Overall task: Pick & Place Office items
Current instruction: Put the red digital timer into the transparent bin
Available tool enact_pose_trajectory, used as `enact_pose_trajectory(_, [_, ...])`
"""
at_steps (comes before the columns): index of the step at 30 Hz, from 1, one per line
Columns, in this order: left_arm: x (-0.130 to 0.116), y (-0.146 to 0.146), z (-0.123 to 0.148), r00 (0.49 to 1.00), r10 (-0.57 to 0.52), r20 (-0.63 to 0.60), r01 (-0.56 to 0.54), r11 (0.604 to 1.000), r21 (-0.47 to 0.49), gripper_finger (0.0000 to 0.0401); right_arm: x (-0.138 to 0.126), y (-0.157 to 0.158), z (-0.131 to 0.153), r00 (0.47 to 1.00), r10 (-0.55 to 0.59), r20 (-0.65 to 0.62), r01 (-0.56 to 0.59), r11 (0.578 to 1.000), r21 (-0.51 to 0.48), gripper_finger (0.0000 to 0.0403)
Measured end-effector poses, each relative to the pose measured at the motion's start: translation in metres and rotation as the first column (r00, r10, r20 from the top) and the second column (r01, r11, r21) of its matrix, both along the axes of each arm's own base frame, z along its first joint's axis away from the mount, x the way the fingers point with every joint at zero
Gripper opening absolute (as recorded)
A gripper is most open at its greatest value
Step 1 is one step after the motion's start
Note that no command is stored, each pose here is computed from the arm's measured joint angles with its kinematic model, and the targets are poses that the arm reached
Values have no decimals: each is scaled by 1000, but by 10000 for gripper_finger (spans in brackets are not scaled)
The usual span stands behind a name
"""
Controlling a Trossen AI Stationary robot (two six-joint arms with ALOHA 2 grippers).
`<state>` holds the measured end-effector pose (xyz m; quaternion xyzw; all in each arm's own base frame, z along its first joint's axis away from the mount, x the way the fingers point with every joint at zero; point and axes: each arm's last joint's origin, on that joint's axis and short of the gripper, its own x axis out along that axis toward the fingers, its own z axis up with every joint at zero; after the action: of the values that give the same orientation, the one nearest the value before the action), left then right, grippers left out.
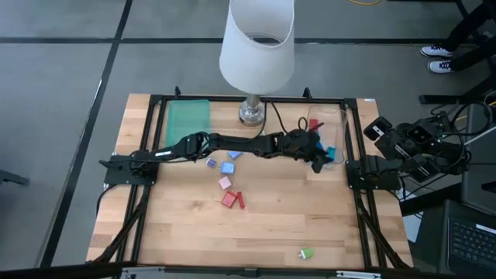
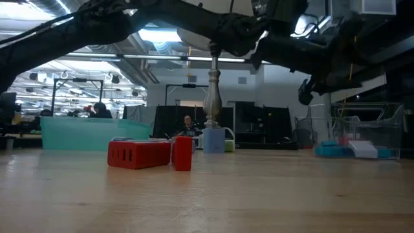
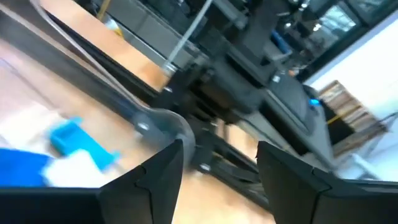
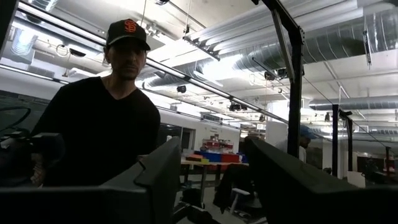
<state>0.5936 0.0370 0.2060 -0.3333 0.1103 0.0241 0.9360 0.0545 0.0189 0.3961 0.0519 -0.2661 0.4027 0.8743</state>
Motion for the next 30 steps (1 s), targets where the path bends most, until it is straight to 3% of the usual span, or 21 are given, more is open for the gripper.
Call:
enact_pose_trajectory(2, [1, -14, 1, 999, -39, 10, 40, 998, -42, 195, 0, 0, 0, 1000, -1, 1, 1, 1000, -1, 187])
enact_pose_trajectory(7, [-2, -67, 21, 956, -279, 89, 286, 956, -69, 183, 14, 0, 0, 998, 30, -55, -28, 999, 30, 187])
enact_pose_trajectory(12, [-34, -100, 103, 911, -389, 137, 383, 921, 69, 169, 49, 2, -4, 985, 83, -154, -74, 995, 65, 187])
enact_pose_trajectory(16, [-93, -104, 197, 907, -400, 136, 365, 904, 222, 158, 82, 6, -7, 977, 109, -181, -81, 984, 159, 187])
enact_pose_trajectory(19, [-139, -102, 248, 928, -349, 132, 289, 895, 339, 149, 109, 7, -11, 986, 3, -168, 48, 953, 299, 187])
enact_pose_trajectory(22, [-193, -95, 296, 946, -284, 153, 206, 897, 392, 142, 129, 7, -16, 977, -80, -198, 170, 853, 494, 187])
enact_pose_trajectory(24, [-233, -92, 324, 962, -216, 167, 134, 905, 403, 138, 141, 7, -23, 959, -88, -270, 231, 793, 564, 187])
enact_pose_trajectory(30, [-327, -114, 358, 991, -57, 125, 0, 910, 415, 136, 172, 4, -47, 879, -273, -390, 447, 756, 478, 187])
